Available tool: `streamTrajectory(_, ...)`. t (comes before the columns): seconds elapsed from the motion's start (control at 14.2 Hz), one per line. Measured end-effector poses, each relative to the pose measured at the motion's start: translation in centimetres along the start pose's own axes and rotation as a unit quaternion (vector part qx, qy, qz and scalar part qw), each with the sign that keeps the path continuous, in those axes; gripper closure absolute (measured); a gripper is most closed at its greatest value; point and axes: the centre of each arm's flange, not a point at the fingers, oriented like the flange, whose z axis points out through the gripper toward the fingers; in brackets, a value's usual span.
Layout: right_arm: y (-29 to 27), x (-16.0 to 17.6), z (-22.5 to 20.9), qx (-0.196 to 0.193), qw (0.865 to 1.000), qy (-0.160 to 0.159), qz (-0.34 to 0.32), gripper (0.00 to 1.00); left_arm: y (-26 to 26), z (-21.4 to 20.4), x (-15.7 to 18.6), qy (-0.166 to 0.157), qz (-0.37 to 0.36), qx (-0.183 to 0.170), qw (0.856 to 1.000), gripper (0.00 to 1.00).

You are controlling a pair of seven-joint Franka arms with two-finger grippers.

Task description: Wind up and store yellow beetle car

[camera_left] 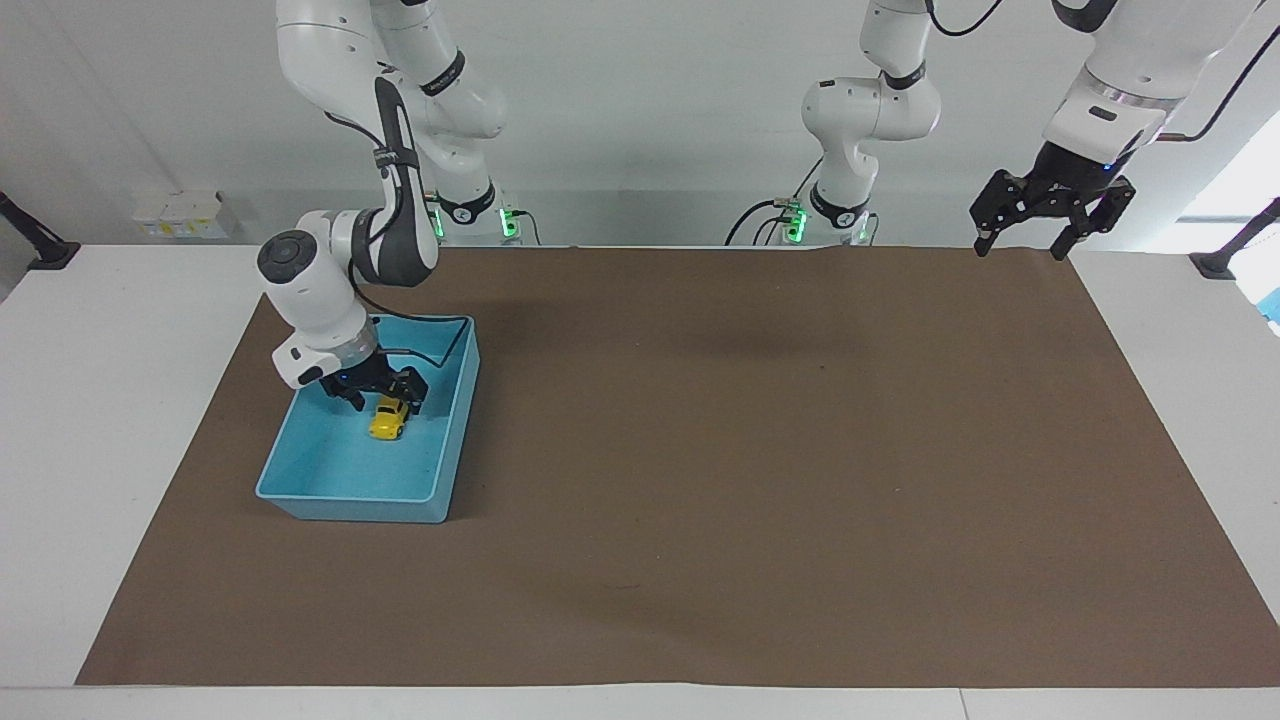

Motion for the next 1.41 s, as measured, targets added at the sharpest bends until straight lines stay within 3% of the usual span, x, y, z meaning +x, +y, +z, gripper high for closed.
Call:
streamTrajectory(0.35,-4.0,0.2,-4.7,-0.005,1.0,0.011,-0.002,0.0,0.0,0.0,0.0,0.0,0.0,0.0,1.0,0.0)
streamTrajectory(0.56,-6.6,0.0,-7.0,-0.009,1.0,0.001,-0.002,0.0,0.0,0.0,0.0,0.0,0.0,0.0,1.0,0.0)
streamTrajectory(0.98,-5.6,1.6,-14.4,-0.015,0.999,-0.032,0.013,0.0,0.0,0.0,0.0,0.0,0.0,0.0,1.0,0.0)
streamTrajectory(1.41,-5.7,-0.4,-19.5,-0.025,0.999,-0.035,0.033,0.0,0.0,0.0,0.0,0.0,0.0,0.0,1.0,0.0)
